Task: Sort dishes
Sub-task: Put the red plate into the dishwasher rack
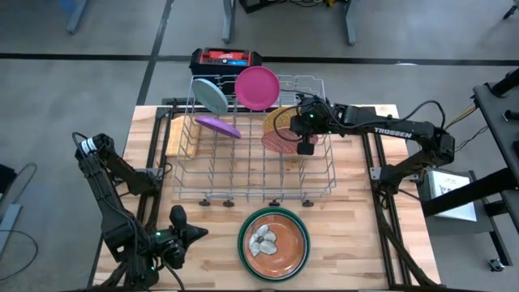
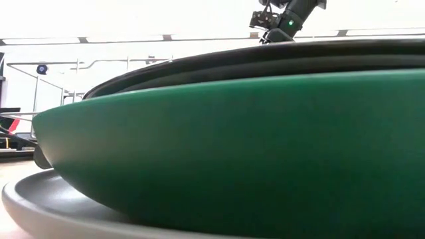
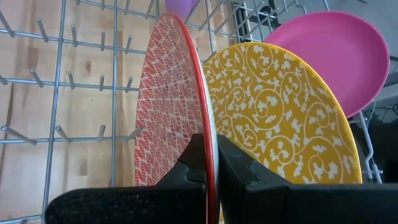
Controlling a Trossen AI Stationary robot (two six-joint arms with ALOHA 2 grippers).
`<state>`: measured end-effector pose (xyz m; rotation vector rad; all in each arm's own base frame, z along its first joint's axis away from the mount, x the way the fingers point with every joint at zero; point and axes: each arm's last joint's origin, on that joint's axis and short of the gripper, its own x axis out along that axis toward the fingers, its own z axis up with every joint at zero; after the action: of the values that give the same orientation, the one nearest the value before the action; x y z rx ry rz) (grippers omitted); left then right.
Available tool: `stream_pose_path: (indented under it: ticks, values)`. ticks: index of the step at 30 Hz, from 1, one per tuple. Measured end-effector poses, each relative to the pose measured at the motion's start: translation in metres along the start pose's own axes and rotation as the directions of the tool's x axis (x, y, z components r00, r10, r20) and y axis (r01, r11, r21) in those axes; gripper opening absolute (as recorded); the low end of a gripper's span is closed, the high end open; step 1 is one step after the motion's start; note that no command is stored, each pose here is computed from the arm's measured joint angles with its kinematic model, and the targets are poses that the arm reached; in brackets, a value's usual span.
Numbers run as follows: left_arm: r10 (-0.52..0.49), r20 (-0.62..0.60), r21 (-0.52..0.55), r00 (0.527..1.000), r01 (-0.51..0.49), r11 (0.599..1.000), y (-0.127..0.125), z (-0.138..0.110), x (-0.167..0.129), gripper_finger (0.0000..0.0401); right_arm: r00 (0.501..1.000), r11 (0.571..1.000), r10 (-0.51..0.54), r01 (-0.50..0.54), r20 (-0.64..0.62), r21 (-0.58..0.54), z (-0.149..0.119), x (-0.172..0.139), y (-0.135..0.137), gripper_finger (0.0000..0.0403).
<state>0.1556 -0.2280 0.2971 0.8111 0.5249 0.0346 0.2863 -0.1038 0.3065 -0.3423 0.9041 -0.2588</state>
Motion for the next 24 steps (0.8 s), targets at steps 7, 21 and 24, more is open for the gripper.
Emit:
stream_pose_path:
  ticks: [7, 21, 24]
  values:
    - [0.000, 0.000, -0.004, 1.000, 0.000, 1.000, 0.0000, 0.0000, 0.0000, 0.0000, 1.000, 1.000, -0.002, 0.002, -0.002, 0.014, -0.0002, 0.0001, 0.0000, 0.0016]
    - [0.000, 0.000, -0.004, 1.000, 0.000, 1.000, 0.0000, 0.0000, 0.0000, 0.0000, 1.000, 1.000, -0.013, 0.013, -0.007, 0.026, -0.0005, 0.0002, -0.0006, 0.0034]
    - [0.000, 0.000, -0.005, 1.000, 0.000, 1.000, 0.0000, 0.0000, 0.0000, 0.0000, 1.000, 1.000, -0.014, 0.015, -0.008, 0.026, -0.0005, 0.0002, -0.0006, 0.0033]
